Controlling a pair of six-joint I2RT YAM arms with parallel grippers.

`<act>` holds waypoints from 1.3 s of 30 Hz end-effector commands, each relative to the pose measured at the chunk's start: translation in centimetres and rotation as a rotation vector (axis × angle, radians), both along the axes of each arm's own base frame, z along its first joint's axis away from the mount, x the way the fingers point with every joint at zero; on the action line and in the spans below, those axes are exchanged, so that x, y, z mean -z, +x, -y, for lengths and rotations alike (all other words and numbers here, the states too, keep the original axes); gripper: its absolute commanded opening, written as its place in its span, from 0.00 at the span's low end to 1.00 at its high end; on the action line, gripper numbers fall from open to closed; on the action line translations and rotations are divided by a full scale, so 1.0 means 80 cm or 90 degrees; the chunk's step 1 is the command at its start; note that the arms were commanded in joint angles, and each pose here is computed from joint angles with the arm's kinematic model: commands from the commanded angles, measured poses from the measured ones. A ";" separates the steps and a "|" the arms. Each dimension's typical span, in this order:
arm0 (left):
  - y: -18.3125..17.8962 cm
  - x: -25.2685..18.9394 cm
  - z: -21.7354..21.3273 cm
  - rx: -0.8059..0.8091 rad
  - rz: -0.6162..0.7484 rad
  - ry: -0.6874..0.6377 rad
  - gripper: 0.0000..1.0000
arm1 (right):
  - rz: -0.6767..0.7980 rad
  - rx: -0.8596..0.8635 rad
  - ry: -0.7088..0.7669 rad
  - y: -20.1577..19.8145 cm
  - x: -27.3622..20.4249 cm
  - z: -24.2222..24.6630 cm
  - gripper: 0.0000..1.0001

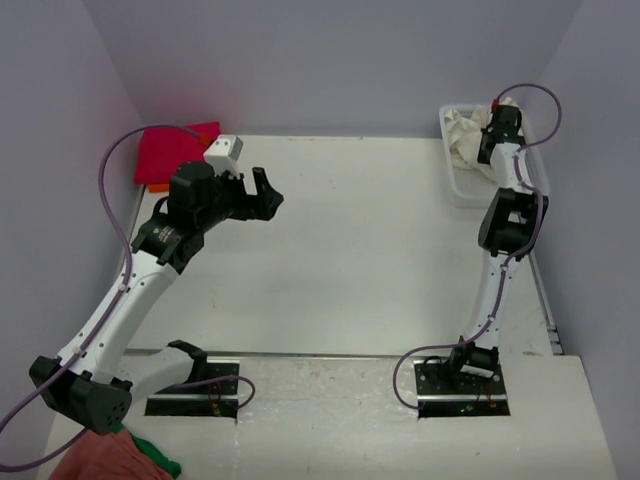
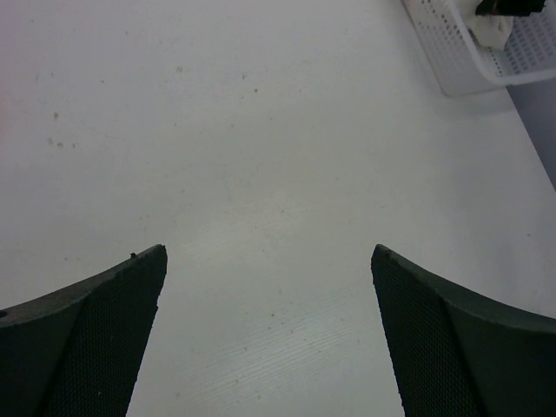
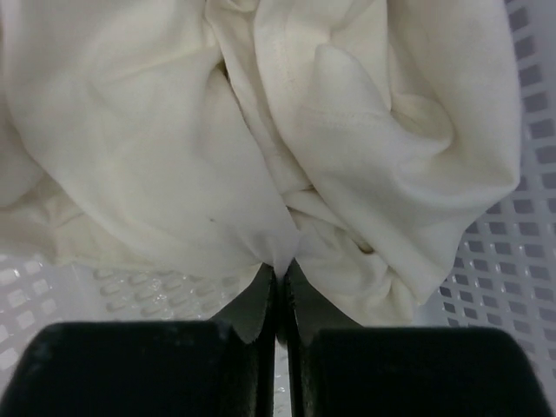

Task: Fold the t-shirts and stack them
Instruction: Grab crumpled tshirt from bin with the right arm, then move the tshirt to the center of the board

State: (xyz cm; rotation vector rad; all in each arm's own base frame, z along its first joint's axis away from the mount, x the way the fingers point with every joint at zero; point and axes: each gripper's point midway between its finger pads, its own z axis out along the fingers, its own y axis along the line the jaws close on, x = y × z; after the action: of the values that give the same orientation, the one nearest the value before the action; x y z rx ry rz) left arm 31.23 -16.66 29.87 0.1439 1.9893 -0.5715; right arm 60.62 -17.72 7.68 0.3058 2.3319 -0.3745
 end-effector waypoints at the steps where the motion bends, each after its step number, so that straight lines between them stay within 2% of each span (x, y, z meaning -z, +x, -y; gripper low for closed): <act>1: -0.002 0.029 -0.002 0.001 -0.014 0.014 1.00 | 0.216 0.006 -0.059 0.041 -0.165 -0.023 0.00; 2: -0.002 0.034 -0.003 -0.004 -0.016 0.015 1.00 | 0.245 0.004 -0.066 0.043 -0.194 -0.033 0.00; 4: -0.001 0.049 -0.003 -0.007 -0.026 0.013 0.99 | 0.356 0.005 -0.094 0.041 -0.307 -0.065 0.00; 5: -0.001 0.052 -0.002 -0.005 -0.027 0.013 0.99 | 0.369 -0.001 -0.101 0.037 -0.325 -0.077 0.00; 6: -0.002 0.062 0.000 -0.003 -0.037 0.013 1.00 | 0.426 -0.018 -0.108 0.032 -0.377 -0.107 0.00; 8: -0.001 0.072 0.002 -0.004 -0.053 0.013 1.00 | 0.506 -0.027 -0.132 0.001 -0.468 -0.129 0.00; 9: -0.003 0.076 0.003 0.001 -0.061 0.014 1.00 | 0.563 -0.062 -0.125 -0.016 -0.521 -0.174 0.00; 10: -0.003 0.079 0.003 -0.001 -0.062 0.017 1.00 | 0.596 -0.081 -0.129 -0.033 -0.554 -0.191 0.00; 11: -0.004 0.080 0.000 -0.008 -0.062 0.019 1.00 | 0.642 -0.107 -0.154 -0.069 -0.608 -0.204 0.00; 13: -0.004 0.085 -0.011 -0.036 -0.058 0.029 1.00 | 0.701 -0.170 -0.187 -0.117 -0.668 -0.254 0.00; 14: -0.007 0.081 -0.017 -0.050 -0.050 0.031 1.00 | 0.747 -0.193 -0.196 -0.167 -0.713 -0.266 0.00; 15: -0.005 0.079 -0.027 -0.076 -0.042 0.040 1.00 | 0.762 -0.237 -0.191 -0.192 -0.726 -0.304 0.00; 17: -0.004 0.074 -0.057 -0.152 -0.040 0.071 1.00 | 0.781 -0.284 -0.223 -0.241 -0.753 -0.331 0.00; 18: 0.000 0.059 -0.066 -0.182 -0.029 0.072 1.00 | 0.808 -0.315 -0.205 -0.286 -0.772 -0.355 0.00; 20: -0.001 0.058 -0.095 -0.267 -0.051 0.100 1.00 | 0.813 -0.344 -0.222 -0.327 -0.785 -0.371 0.00; 21: 0.002 0.039 -0.100 -0.289 -0.040 0.095 1.00 | 0.826 -0.362 -0.194 -0.361 -0.793 -0.387 0.00; 23: 0.004 0.031 -0.116 -0.331 -0.042 0.118 1.00 | 0.817 -0.387 -0.199 -0.389 -0.794 -0.400 0.00; 24: 0.007 0.010 -0.122 -0.351 -0.025 0.117 1.00 | 0.811 -0.408 -0.173 -0.412 -0.790 -0.414 0.00; 26: 0.004 0.001 -0.144 -0.397 -0.031 0.164 1.00 | 0.789 -0.466 -0.140 -0.433 -0.772 -0.446 0.00; 27: 0.003 -0.020 -0.155 -0.426 -0.012 0.168 1.00 | 0.782 -0.465 -0.122 -0.444 -0.768 -0.439 0.00; 29: -0.008 -0.036 -0.166 -0.444 0.001 0.166 1.00 | 0.737 -0.503 -0.091 -0.450 -0.737 -0.466 0.00; 31: -0.021 -0.053 -0.174 -0.448 0.029 0.152 1.00 | 0.715 -0.505 -0.072 -0.457 -0.719 -0.464 0.00; 35: -0.038 -0.059 -0.176 -0.432 0.047 0.132 1.00 | 0.647 -0.535 -0.061 -0.451 -0.659 -0.486 0.00; 39: -0.036 -0.052 -0.167 -0.403 0.039 0.141 1.00 | 0.598 -0.576 -0.045 -0.457 -0.630 -0.505 0.00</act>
State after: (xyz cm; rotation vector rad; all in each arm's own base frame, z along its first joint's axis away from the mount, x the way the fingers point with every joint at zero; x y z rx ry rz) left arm 28.45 -3.34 34.93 -0.3574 1.8597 0.0255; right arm 24.77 23.06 58.43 -0.5607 1.2780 0.0836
